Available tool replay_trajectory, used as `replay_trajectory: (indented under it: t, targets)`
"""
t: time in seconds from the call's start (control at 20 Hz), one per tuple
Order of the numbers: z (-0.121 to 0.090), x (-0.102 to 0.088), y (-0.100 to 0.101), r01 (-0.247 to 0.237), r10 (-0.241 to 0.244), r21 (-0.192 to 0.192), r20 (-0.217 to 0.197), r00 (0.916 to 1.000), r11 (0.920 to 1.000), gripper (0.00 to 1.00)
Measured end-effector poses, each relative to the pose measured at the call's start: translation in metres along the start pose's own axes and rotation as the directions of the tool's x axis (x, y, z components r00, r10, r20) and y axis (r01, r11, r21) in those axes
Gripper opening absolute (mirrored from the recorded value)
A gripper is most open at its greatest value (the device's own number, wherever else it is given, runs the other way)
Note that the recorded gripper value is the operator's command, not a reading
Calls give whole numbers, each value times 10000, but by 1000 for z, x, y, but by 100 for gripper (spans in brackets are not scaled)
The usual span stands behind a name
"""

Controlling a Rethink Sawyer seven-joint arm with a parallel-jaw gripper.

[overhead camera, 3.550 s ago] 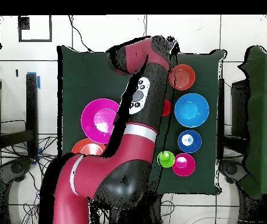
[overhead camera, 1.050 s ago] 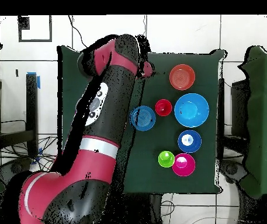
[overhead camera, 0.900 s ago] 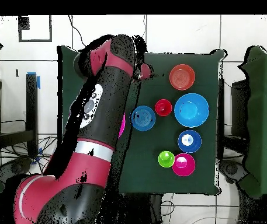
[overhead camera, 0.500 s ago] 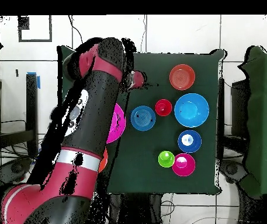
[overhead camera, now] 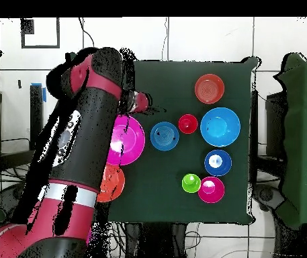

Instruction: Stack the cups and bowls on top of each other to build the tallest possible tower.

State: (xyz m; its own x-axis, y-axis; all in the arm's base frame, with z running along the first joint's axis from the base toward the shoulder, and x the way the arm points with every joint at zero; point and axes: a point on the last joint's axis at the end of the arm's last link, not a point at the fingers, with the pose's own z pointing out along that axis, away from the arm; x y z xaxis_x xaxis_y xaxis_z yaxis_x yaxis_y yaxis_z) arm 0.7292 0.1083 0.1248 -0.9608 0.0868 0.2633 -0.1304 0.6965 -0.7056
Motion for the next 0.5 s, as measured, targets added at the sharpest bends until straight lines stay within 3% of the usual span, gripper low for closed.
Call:
replay_trajectory:
  t: [0.2, 0.3, 0.5]
  targets:
    - [-22, 9, 22, -637, 633, -383, -121, 9979, 9972, 100]
    - [-34, 12, 34, -1170, 1165, -634, -120, 9931, 9911, 100]
    - [-57, 19, 60, -2512, 2497, -1250, -274, 9679, 9598, 100]
